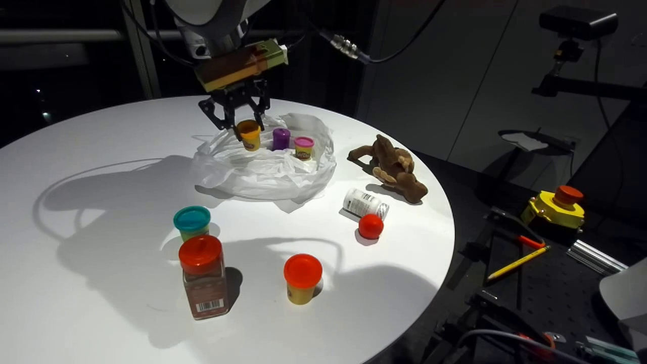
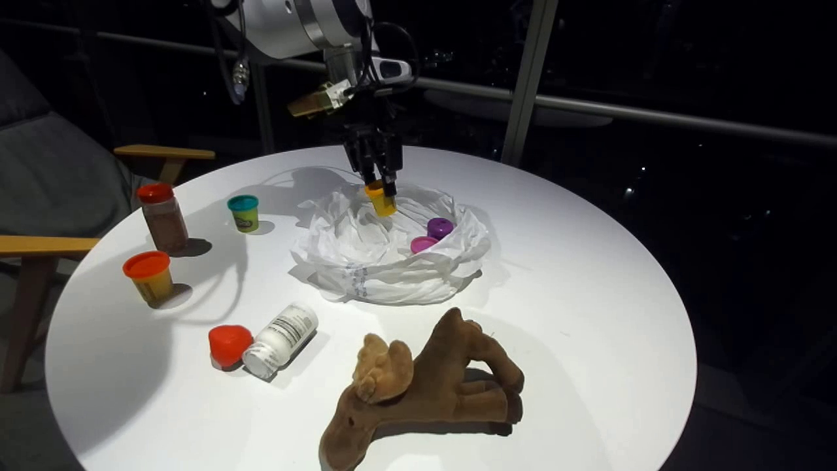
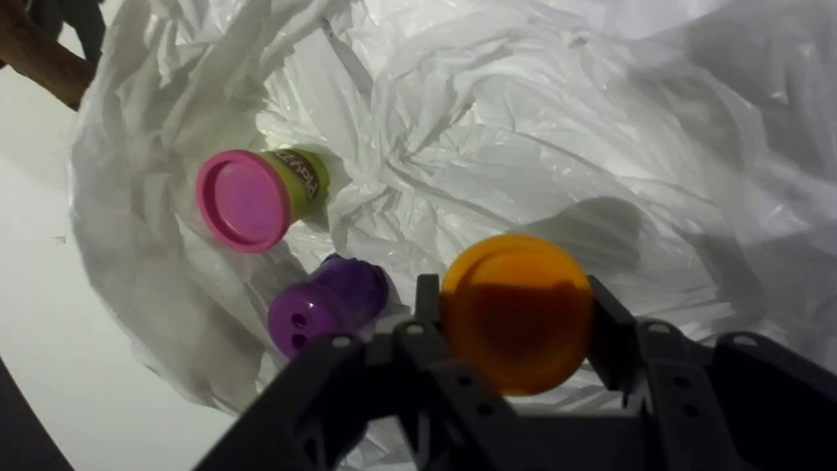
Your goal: Put the things on the table in the plastic bag
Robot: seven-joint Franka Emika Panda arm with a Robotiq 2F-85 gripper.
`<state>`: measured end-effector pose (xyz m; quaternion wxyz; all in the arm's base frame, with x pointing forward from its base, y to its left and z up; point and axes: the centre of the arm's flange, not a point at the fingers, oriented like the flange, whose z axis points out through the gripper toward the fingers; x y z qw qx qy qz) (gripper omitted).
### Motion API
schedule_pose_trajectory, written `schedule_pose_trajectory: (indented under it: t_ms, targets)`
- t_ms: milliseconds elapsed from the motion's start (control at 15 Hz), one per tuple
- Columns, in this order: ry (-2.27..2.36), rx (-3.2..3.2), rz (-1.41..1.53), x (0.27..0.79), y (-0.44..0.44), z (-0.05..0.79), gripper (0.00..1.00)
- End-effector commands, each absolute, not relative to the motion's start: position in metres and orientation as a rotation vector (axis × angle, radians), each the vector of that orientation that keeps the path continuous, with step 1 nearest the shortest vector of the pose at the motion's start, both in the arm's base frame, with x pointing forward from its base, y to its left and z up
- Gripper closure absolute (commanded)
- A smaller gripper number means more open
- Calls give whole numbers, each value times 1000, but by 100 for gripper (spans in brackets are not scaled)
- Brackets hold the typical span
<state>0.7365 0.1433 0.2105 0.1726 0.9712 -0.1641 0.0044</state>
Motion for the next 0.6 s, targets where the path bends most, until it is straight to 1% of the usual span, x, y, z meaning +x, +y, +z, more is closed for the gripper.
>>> schedule_pose_trajectory:
  t_ms: [0, 267, 333, 400, 467, 533]
  targets:
    - [-628, 2750, 58, 788, 131, 202, 72]
    - [-798, 2790, 71, 799, 101, 199, 72]
    - [-822, 2811, 70, 800, 95, 200, 22]
    - [-850, 2822, 75, 799, 90, 202, 20]
    - [-873, 2842, 82, 796, 88, 209, 14]
    - [-885, 2856, 78, 793, 88, 214, 6]
